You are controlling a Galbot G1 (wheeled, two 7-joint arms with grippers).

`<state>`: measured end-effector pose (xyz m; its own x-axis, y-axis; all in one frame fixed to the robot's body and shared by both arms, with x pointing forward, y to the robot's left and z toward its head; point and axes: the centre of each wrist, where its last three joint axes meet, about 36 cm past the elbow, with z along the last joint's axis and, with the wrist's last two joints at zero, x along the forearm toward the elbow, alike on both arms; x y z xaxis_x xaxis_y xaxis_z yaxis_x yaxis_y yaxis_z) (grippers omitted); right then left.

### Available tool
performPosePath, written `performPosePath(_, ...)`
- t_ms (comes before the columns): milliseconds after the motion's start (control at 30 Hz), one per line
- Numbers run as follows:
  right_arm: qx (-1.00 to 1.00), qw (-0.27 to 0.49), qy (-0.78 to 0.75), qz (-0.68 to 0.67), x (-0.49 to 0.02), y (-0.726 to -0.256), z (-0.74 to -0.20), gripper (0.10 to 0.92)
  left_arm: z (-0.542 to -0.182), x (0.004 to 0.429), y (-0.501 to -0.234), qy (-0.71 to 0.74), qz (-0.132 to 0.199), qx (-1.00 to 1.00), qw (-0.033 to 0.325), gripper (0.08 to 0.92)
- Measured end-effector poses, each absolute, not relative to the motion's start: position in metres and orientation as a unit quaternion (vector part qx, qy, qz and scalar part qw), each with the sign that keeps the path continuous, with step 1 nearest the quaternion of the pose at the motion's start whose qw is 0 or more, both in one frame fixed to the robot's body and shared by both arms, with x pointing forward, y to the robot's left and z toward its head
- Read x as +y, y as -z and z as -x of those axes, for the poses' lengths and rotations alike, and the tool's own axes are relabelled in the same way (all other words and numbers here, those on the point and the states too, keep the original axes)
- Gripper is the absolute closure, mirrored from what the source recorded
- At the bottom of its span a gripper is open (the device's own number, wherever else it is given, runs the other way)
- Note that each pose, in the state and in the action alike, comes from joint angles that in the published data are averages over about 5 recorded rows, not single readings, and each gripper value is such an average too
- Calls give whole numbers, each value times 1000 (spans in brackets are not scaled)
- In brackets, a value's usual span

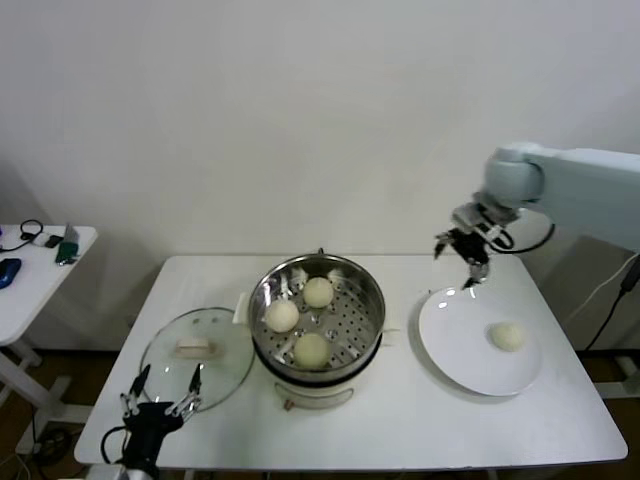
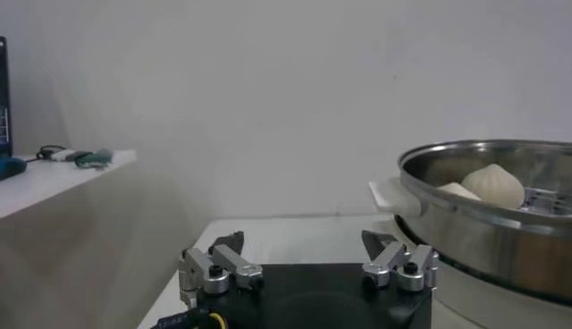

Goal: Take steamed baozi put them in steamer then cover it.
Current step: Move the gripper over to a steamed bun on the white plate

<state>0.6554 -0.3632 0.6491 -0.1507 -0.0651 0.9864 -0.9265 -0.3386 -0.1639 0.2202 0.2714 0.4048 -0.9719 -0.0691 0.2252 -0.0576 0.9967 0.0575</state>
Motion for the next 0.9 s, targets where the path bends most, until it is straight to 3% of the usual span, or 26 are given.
performPosePath(400,-488,434,-569,-500,-450,-567,-651,200,-218,272,-398,25,-36,-992,122,177)
performPosePath(900,-506,473,-540,-479,-481,-486,-643,200,-214,272,-395,28,-38,-990,129,177)
